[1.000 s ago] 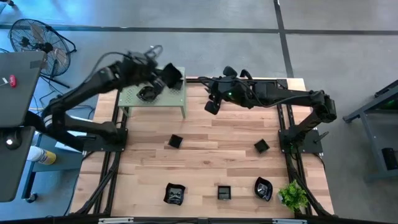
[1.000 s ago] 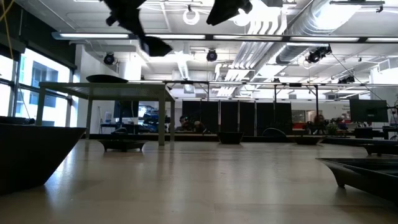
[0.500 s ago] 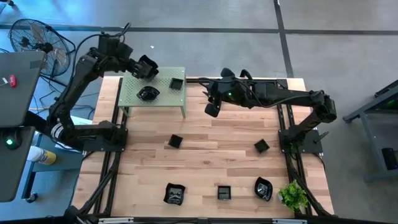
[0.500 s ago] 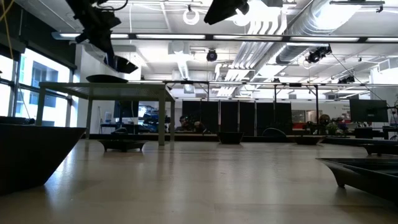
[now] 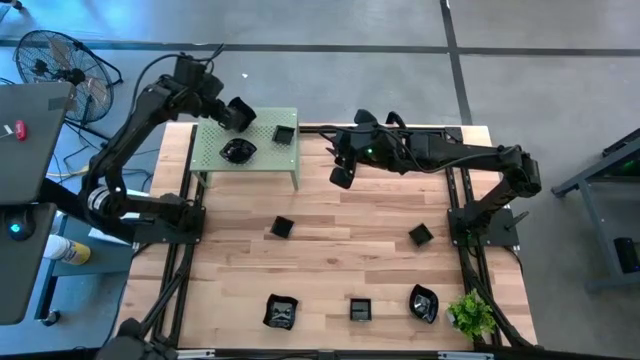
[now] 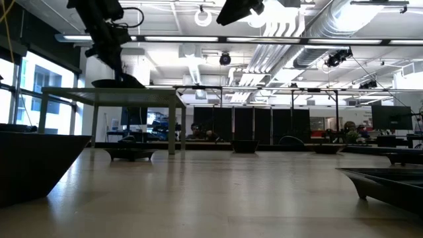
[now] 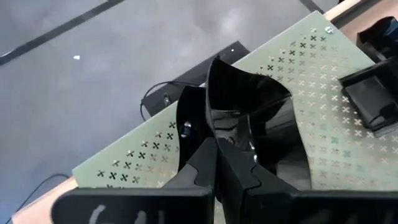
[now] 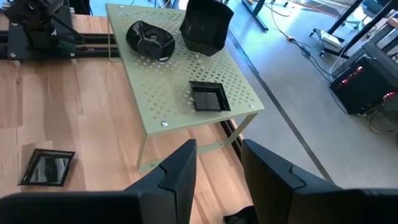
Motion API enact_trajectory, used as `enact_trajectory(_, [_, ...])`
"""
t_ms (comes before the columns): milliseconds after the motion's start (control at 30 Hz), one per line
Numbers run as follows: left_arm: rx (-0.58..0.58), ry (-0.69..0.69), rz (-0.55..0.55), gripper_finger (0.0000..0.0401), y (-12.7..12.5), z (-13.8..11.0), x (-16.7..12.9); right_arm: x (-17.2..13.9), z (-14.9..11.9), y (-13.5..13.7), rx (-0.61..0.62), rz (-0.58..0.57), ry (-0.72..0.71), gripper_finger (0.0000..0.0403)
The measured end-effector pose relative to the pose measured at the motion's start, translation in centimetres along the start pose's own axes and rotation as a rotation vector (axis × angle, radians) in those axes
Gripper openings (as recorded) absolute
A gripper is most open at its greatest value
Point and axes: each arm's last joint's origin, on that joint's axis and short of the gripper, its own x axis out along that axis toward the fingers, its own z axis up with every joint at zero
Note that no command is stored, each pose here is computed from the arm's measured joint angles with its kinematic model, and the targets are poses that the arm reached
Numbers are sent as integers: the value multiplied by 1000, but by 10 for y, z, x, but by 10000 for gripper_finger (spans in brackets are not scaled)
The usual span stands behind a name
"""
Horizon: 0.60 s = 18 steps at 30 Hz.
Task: Pick & Place Mini shaped plates
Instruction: Stack the black distorted square plate on top of the black distorted square plate on the shelf, then stack the black square plate on top of the black square plate on the shelf
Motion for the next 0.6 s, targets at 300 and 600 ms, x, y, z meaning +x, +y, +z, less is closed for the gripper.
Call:
enact_trajectory(300, [-53,24,69,42,2,-1,4,0,0,0,0,0,0,123])
enact_trajectory(600, [-49,14,55,99,2,-2,2,0,0,0,-8,0,0,123])
